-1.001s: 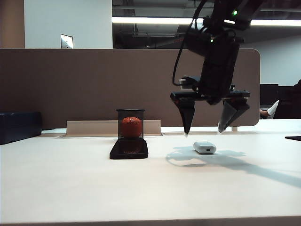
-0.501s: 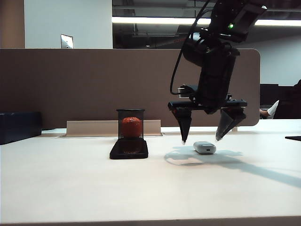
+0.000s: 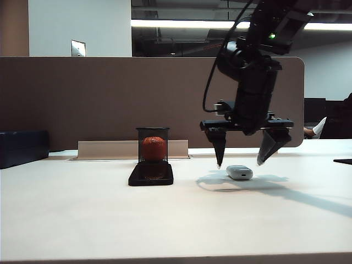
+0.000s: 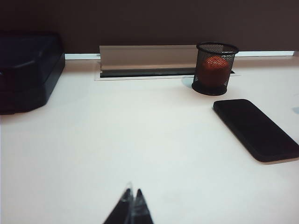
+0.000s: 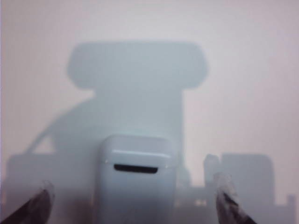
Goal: Find the wireless headphone case on the desktop and place it on the left side of the phone.
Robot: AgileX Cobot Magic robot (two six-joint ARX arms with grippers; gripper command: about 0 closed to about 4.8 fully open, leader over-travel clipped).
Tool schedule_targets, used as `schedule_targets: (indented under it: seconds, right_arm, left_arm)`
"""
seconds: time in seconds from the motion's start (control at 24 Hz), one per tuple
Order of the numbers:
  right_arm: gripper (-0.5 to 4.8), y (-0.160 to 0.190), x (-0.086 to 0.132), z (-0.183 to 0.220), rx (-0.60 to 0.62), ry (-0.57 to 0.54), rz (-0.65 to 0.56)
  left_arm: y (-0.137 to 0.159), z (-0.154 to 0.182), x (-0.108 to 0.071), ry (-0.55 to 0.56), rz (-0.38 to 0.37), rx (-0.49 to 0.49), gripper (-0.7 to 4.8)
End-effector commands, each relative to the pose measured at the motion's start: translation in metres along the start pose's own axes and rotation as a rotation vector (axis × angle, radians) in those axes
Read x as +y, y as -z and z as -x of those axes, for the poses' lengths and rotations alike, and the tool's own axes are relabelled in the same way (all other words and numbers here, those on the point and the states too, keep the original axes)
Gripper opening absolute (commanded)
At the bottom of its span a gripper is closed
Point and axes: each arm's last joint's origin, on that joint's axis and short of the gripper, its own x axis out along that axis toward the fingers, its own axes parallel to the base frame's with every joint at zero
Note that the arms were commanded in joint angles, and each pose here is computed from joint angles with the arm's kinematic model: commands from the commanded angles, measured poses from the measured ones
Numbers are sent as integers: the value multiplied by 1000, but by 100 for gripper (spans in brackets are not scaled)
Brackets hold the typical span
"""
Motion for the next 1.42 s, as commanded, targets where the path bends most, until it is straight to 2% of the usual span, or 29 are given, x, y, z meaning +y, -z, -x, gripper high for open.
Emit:
schedule_targets:
  seconds: [0.04,0.21,0.92,1.13,1.21,1.25,1.34,1.42]
  right_arm:
    - [479,-4,0,2,-19,-45,-21]
    - [479,-6,2,1,-30,-87,-43]
    - [478,7,1,-19,68,-39,-36]
    - [386,9,0,-20,85,-28,-27]
    - [336,9,0,-20,84,-29,-27]
    - [294,9,1,-20,84,-29,-27]
    - [264,9,1,-20,84,-29,-27]
    - [259,9,0,-20,85,-28,-27]
  left_arm:
    - [-2,0,0,2,2,-14,-5]
    - [-2,0,0,2,2,-13,-5]
    - [-2,0,0,2,2,-13,-5]
    - [-2,0,0,2,2,-13,-5]
    - [-2,0,0,2,2,-13,-5]
    - [-2,0,0,2,2,-13,-5]
    - [-2,0,0,2,2,-13,-5]
    - [-2,0,0,2,2,-13,-5]
